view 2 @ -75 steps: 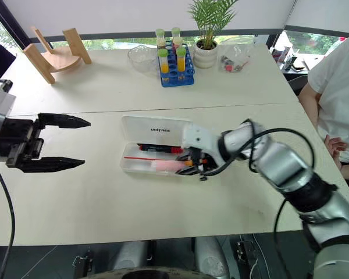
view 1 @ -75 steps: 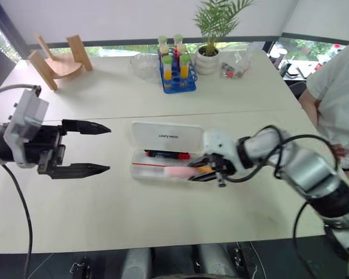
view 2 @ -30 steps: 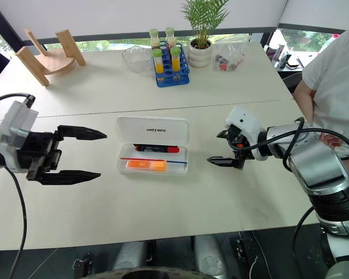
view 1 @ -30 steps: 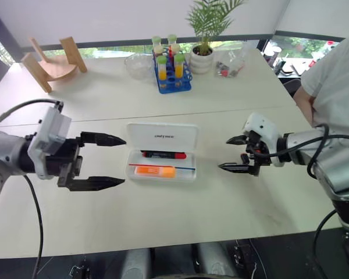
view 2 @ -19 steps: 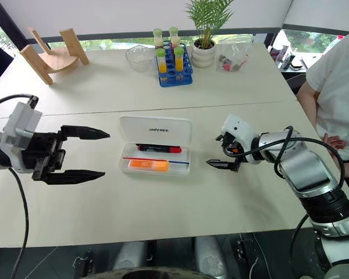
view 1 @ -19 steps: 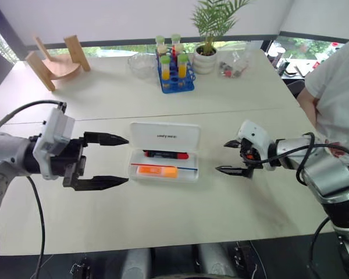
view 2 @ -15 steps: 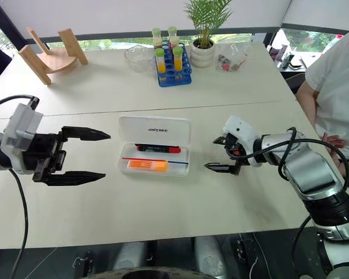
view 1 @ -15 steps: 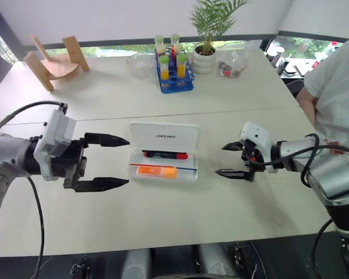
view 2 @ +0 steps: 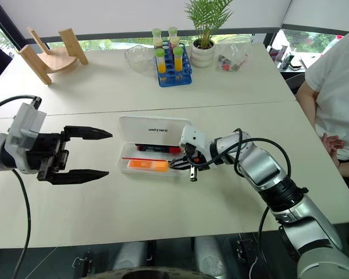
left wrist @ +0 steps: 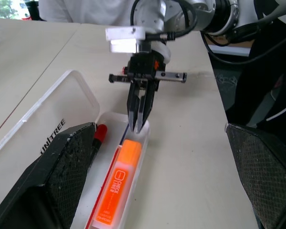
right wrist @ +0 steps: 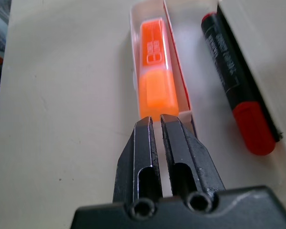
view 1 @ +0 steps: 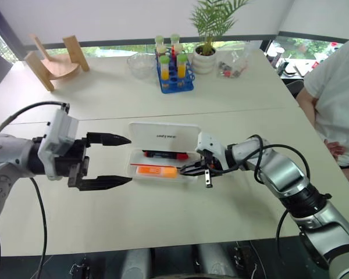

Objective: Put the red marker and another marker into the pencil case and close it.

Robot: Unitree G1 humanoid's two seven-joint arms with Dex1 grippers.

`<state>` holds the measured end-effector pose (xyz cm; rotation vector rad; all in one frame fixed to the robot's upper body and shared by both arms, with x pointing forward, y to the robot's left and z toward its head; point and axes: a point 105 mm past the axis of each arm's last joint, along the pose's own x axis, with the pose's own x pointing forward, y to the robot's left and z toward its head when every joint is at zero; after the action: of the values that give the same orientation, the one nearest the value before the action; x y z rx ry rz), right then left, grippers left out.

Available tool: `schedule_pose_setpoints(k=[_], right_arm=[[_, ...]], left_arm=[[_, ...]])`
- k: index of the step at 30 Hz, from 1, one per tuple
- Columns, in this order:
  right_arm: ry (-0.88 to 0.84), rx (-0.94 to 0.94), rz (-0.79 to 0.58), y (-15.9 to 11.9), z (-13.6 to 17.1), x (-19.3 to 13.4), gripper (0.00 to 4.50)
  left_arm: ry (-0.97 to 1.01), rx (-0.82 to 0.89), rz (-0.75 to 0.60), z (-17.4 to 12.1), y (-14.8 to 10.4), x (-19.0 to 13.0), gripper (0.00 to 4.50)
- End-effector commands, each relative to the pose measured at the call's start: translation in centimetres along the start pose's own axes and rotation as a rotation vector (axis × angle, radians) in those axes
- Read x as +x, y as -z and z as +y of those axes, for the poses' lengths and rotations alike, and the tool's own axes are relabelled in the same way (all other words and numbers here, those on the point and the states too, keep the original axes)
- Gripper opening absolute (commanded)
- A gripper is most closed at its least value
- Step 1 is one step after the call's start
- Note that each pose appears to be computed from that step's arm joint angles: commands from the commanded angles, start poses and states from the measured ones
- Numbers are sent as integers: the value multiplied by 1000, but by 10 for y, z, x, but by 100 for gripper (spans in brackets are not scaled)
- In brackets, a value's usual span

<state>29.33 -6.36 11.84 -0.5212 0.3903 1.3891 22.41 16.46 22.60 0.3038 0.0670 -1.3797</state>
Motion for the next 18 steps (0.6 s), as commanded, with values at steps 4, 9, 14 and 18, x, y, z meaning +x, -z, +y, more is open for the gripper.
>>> schedule_pose_setpoints(k=[4, 9, 14, 18], right_arm=[[-37, -65, -47, -18, 3, 11, 8], [-55, -82, -62, -26, 7, 20, 8], [56, -114, -25, -26, -13, -11, 8], [268, -50, -19, -26, -39, -69, 8]], left_arm=[[-34, 38, -2, -4, -10, -4, 450], [-40, 35, -6, -3, -10, -4, 450], [-43, 33, -10, -3, -10, -3, 450], [-48, 33, -13, -4, -8, -2, 450]])
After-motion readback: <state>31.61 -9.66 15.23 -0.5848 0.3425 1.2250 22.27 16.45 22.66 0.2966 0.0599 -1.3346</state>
